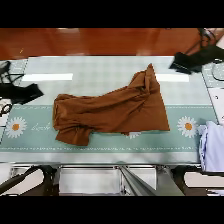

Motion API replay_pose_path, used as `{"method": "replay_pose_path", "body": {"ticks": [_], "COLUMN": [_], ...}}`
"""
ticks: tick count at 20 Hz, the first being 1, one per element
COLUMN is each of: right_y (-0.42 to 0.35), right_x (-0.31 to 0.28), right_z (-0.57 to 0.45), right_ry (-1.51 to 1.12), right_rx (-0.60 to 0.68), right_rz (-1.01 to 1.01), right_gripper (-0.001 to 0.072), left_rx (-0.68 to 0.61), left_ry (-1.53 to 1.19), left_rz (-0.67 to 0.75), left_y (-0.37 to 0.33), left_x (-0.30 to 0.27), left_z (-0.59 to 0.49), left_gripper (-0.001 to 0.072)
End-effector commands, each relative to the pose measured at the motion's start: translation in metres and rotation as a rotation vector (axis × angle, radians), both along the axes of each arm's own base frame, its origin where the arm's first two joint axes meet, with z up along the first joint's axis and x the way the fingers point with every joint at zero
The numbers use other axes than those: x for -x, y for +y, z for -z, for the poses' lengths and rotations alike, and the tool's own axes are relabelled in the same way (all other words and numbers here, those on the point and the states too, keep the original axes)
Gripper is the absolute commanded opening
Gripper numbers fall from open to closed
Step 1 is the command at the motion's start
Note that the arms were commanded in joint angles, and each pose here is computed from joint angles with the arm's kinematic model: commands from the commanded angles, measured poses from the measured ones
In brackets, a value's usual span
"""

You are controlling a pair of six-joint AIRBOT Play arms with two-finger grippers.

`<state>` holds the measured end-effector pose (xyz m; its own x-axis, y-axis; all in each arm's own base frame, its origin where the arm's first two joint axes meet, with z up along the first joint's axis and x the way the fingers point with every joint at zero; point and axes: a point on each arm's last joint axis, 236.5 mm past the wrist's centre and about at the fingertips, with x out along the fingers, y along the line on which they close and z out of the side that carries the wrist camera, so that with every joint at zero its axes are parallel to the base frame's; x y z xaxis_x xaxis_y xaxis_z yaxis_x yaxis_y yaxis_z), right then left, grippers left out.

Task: Fold the shirts.

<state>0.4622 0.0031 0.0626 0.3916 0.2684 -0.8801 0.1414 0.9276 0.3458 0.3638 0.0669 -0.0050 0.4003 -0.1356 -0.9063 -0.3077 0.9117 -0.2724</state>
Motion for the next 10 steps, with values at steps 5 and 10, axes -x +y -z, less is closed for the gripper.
{"method": "replay_pose_path", "body": {"ticks": [5,10], "right_y": [-0.025,0.01], "right_x": [0.124,0.195], "right_z": [0.074,0.121], "right_ry": [0.15,0.226], "right_rx": [-0.209,-0.326], "right_rz": [0.117,0.112], "right_gripper": [0.0414,0.0414], "left_rx": [0.513,0.584], "left_ry": [0.263,0.294], "left_rz": [-0.183,-0.186], "left_y": [-0.036,-0.063], "left_x": [0.11,0.128], "left_z": [0.064,0.088], "left_gripper": [0.0504,0.0504]}}
